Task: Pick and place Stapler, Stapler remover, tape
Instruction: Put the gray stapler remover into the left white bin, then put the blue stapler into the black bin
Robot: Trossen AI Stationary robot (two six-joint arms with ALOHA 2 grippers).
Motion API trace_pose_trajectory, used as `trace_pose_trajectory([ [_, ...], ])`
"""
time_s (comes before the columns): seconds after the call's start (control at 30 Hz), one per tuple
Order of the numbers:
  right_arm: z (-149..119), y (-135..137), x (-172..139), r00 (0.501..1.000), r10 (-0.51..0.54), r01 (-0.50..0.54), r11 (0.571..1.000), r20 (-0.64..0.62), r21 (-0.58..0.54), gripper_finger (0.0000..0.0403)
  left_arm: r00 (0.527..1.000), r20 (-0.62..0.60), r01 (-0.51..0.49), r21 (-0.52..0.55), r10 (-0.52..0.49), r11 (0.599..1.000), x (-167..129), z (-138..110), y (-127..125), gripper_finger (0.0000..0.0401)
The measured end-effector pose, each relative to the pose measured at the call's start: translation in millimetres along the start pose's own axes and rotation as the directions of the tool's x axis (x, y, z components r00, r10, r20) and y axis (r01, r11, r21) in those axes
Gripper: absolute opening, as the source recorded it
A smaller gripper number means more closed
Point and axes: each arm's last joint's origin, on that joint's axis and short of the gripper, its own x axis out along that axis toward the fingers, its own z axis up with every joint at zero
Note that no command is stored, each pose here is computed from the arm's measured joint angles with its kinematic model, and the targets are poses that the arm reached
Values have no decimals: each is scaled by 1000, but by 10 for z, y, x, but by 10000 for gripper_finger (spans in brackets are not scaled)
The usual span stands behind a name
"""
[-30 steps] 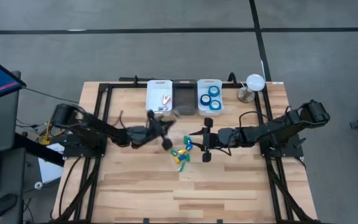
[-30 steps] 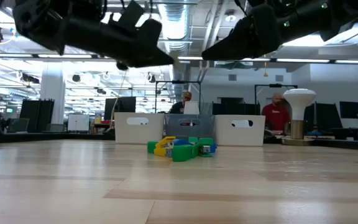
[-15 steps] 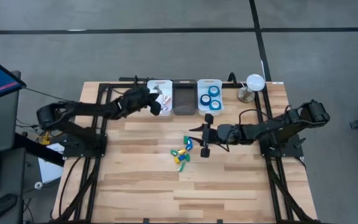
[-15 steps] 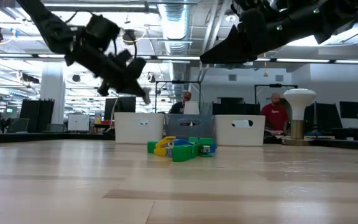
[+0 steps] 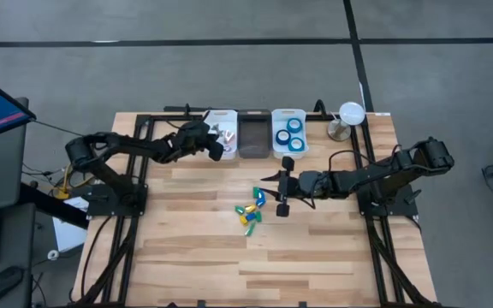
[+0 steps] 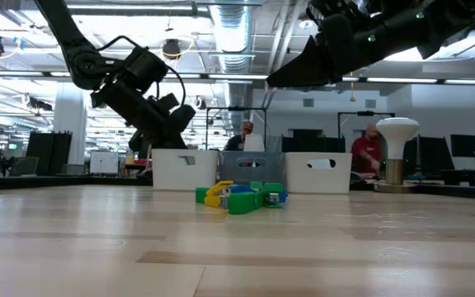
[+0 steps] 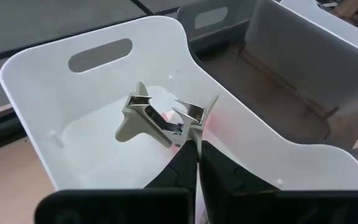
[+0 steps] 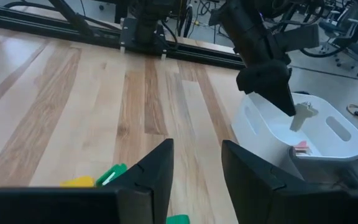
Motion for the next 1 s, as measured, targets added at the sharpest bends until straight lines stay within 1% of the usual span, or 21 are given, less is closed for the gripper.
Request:
trace_pose_trajectory([
  [0.17,-1,1,0,1000,0,0,1000,-1,0,128,1000,4,1,-2,-1,1000,0,4,-2,12],
  [0.5,-1,1,0,1000,0,0,1000,-1,-1,125,1000,10,1,-3,-1,1000,0,10,-3,71],
  [0.6,-1,1,0,1000,0,0,1000,-1,-1,125,1000,10,1,-3,-1,1000,0,9,-3,83],
  [0.73,-4,2,0,1000,1,-1,1000,-4,-2,124,1000,11,1,-3,-1,1000,-1,10,-3,87],
  [0.83,-8,2,0,1000,1,-1,1000,-8,-3,124,999,30,10,-22,-10,1000,-37,50,-17,88],
  [1.0,-18,4,0,1000,3,-3,1000,-18,-7,124,994,88,61,3,-61,998,-176,140,-150,88],
])
